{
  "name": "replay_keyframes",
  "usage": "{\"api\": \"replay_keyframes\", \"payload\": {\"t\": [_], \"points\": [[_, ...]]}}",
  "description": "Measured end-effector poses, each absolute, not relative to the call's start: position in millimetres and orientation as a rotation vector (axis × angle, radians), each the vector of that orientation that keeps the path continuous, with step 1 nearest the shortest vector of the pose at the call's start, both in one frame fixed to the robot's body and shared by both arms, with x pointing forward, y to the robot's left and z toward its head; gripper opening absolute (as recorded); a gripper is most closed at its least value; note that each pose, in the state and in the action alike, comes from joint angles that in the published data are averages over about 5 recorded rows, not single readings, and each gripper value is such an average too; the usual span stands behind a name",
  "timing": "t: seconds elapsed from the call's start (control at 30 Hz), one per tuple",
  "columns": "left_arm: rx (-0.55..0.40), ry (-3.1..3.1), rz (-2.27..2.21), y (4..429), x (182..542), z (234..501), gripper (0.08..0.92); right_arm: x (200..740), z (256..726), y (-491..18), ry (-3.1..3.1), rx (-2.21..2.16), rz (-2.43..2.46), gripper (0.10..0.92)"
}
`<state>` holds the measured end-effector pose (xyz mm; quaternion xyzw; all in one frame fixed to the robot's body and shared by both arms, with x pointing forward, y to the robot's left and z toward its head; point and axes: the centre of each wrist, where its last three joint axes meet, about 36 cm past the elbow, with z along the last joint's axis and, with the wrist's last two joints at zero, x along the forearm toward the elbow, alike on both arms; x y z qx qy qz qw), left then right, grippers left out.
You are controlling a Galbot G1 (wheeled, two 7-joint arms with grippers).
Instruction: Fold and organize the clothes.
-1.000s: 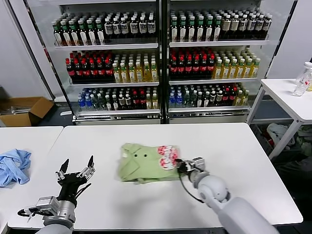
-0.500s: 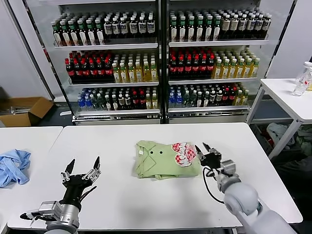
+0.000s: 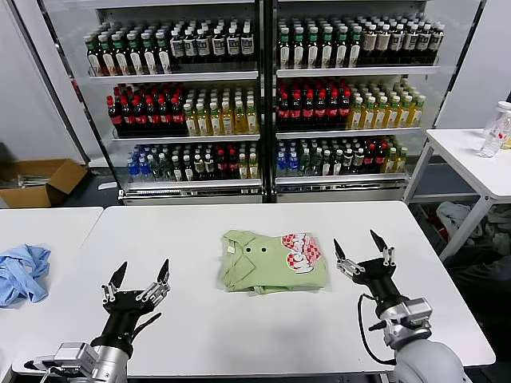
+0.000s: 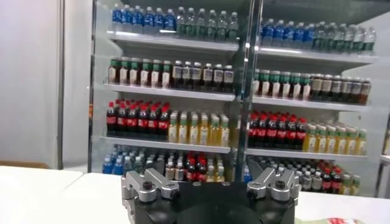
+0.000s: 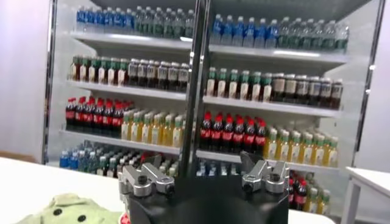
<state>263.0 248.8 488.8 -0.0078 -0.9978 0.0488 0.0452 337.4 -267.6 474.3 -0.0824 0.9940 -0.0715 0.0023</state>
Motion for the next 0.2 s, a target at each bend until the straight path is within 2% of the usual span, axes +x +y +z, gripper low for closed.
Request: {"api": "replay_keyframes", "payload": {"t": [0.2], "points": [[-0.039, -3.05, 0.153, 247.0, 257.0, 493.3, 0.823, 326.4, 481.3, -268.6, 3.094, -0.235, -0.226, 0.822]]}}
